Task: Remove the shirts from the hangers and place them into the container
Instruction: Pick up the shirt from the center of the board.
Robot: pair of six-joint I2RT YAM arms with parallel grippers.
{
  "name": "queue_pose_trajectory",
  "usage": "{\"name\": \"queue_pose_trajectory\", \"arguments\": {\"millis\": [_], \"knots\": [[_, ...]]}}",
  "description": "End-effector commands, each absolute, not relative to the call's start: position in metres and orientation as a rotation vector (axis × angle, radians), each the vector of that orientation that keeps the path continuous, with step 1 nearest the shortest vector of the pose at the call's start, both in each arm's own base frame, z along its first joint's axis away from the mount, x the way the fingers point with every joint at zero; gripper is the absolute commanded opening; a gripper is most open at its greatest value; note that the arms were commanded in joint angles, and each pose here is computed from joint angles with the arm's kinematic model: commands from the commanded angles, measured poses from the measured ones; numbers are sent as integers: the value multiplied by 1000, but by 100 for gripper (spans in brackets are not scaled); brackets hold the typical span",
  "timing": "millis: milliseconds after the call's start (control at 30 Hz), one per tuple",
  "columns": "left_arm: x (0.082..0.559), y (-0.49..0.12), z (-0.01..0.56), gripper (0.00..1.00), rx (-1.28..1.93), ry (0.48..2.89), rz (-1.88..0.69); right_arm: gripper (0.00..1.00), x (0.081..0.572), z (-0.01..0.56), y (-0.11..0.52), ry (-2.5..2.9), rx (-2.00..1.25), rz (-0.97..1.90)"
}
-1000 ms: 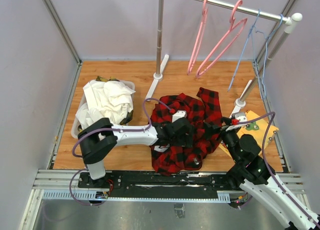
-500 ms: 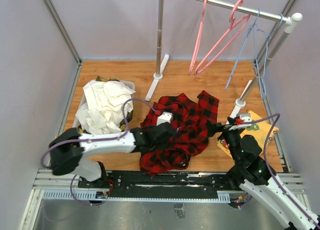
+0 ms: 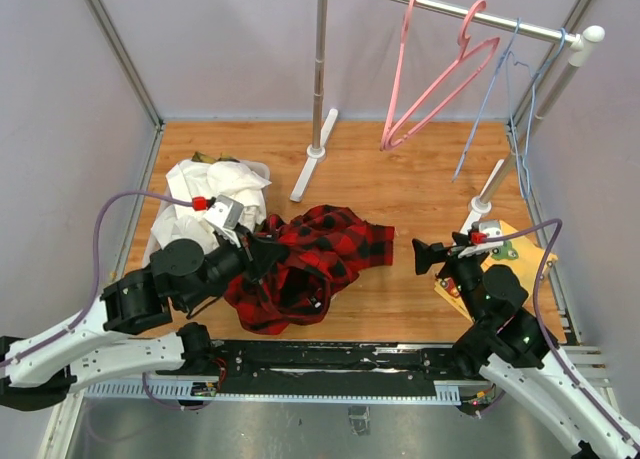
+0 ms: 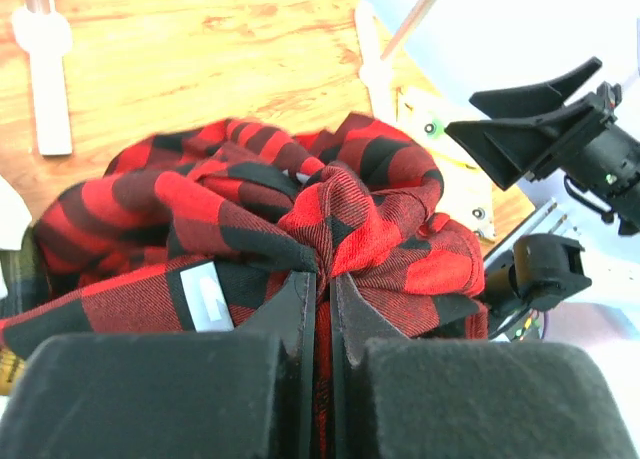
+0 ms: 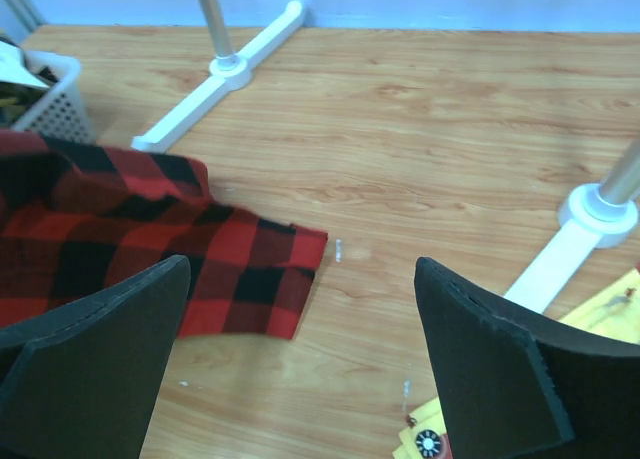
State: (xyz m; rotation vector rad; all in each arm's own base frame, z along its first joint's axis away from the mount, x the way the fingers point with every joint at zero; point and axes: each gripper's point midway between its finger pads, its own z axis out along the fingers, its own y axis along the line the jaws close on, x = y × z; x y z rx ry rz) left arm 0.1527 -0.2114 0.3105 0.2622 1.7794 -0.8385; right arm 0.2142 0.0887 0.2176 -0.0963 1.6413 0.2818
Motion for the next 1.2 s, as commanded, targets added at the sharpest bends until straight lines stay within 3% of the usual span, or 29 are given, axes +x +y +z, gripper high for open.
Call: {"name": "queue_pose_trajectory", "arguments": {"millis": [0,267,433,600,667,733,800,967,1167], "knots": [[138,-223,313,0,502,1814,-807,93,208,235,112,1653,-167,406],[138,-270,326,0,668,1840,-838,89,210,228,117,1730,-195,381],[179,-293,298,2,661,1910,-584,89,208,238,97,1684,-84,354],[214,-332,261,8,641,1947,-593,88,199,248,78,1610,-7,358],[233,-339,244,24,601,1997,-612,88,197,251,69,1596,24,339],[254,-345,231,25,560,2035,-612,88,194,251,63,1591,38,329],[278,-347,218,50,517,2056,-577,88,192,251,59,1592,48,322],[298,-363,149,98,569,2201,-525,90,191,249,59,1604,25,309],[278,-346,60,100,580,2385,-453,93,192,240,59,1646,-43,250]]}}
